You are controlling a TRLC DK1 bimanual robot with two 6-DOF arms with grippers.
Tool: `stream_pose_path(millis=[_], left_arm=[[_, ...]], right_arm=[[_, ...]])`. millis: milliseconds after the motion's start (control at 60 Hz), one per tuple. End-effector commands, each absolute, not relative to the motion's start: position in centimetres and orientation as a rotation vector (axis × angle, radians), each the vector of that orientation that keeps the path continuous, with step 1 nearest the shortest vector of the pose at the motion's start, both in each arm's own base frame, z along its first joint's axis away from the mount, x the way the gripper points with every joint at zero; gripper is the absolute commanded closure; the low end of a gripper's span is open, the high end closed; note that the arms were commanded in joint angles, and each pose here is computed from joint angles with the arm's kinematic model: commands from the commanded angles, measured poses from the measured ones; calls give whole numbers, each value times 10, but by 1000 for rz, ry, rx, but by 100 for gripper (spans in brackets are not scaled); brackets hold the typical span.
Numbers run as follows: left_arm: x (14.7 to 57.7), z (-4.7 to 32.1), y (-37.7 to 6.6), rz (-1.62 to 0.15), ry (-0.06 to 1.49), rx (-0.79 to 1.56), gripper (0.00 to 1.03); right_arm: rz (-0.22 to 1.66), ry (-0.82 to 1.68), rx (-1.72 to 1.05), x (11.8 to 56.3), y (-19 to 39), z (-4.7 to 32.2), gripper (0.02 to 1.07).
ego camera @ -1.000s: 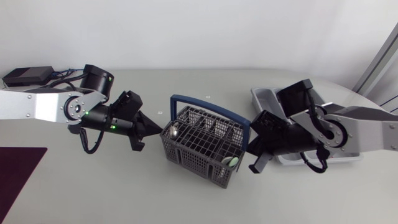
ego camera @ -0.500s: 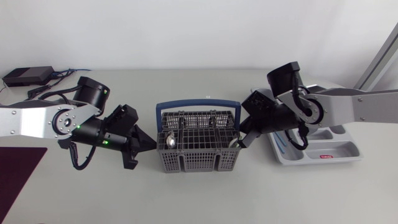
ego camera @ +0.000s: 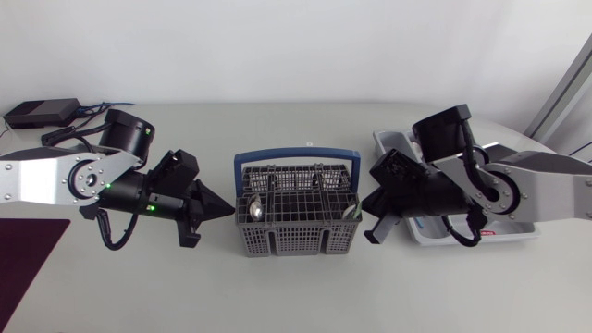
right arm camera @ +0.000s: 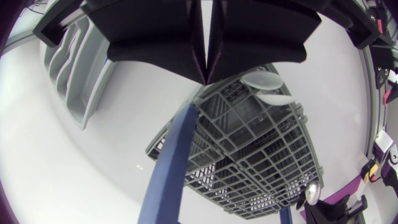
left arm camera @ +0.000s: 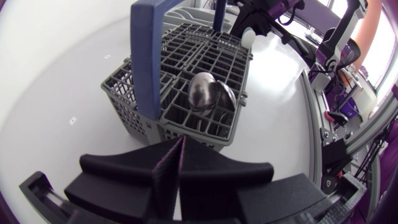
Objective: Unload the cutlery basket into the drawer organizer.
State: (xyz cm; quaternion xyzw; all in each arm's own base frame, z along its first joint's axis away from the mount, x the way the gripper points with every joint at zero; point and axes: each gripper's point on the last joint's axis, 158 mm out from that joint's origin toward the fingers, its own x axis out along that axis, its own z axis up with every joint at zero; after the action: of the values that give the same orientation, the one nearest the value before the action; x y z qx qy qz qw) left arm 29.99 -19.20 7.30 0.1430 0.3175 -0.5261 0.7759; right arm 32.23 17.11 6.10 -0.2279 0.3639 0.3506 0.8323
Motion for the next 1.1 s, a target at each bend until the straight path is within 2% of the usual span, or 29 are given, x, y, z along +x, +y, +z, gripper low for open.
stream_pose_path(millis=[0,233,433,517,533,600,683,700,750,800,850,883,950,1083], left_arm=[[302,79,-194,-1155,649,321,81],[306,77,-183,-1122,652,310,81],[299,93,-172,-1088,644,300,81],[295,104,-168,-1075,644,290,80],[293,106,-167,-1073,647,288,77],[285,110,-167,-1075,660,281,67],[279,117,-167,-1072,663,272,59],[277,117,-167,-1074,667,271,57],[270,120,-169,-1086,685,266,41],[265,123,-172,-1096,697,260,34],[260,129,-176,-1101,714,242,18],[259,133,-177,-1101,720,234,12],[259,140,-180,-1094,739,208,7],[256,148,-189,-1094,779,170,6]], right_arm=[[777,791,-468,306,181,57,101],[772,796,-478,301,184,56,101],[722,795,-466,293,161,67,100],[709,791,-459,285,153,76,71],[708,793,-460,282,152,78,61],[707,790,-459,274,149,82,32],[708,787,-456,269,147,85,8],[709,789,-456,268,146,85,6],[710,786,-453,266,146,86,6],[704,792,-441,265,146,85,6],[703,789,-432,264,146,86,6],[702,790,-430,264,146,86,6],[705,797,-413,263,147,88,6],[711,802,-394,259,150,93,6]])
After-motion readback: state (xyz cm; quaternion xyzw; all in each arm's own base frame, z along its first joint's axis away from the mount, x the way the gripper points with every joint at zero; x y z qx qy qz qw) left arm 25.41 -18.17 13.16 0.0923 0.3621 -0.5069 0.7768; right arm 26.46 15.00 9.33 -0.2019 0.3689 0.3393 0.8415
